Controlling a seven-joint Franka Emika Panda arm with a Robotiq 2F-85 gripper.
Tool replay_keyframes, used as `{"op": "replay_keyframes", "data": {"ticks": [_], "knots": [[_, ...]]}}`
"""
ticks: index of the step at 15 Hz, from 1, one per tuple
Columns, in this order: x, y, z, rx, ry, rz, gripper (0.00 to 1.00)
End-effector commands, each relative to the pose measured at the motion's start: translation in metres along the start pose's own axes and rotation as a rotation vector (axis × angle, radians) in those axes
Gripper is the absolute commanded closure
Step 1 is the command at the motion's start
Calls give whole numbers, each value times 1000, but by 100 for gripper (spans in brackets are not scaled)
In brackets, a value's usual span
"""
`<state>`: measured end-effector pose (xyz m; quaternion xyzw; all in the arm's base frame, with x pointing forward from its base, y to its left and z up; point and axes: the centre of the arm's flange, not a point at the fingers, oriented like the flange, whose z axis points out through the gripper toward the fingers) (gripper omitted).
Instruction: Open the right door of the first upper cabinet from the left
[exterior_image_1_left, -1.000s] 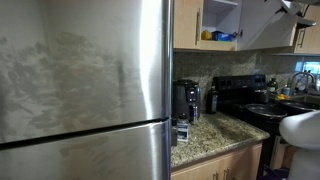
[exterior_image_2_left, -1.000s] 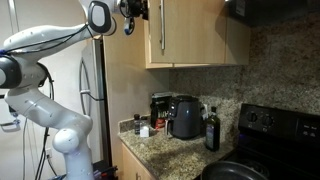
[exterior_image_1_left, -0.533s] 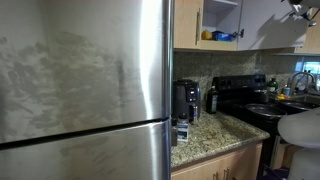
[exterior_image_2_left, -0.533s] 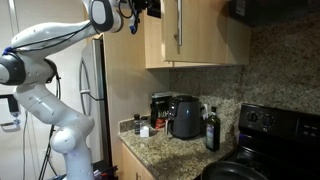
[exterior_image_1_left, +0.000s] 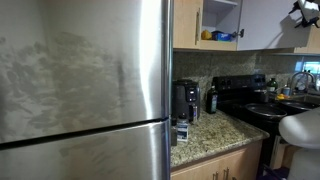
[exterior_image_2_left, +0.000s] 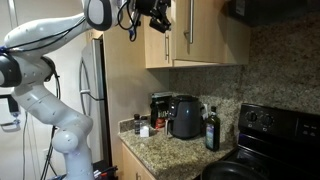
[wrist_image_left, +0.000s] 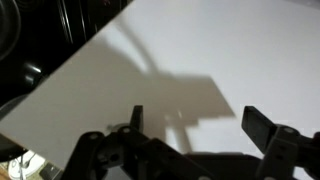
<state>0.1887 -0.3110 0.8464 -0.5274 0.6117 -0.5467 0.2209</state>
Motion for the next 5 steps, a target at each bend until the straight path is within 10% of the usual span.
{"op": "replay_keyframes", "data": {"ticks": [1, 5], "knots": [[-72, 26, 10, -43, -199, -20, 0], [-102, 21, 23, -94, -262, -60, 0]]}}
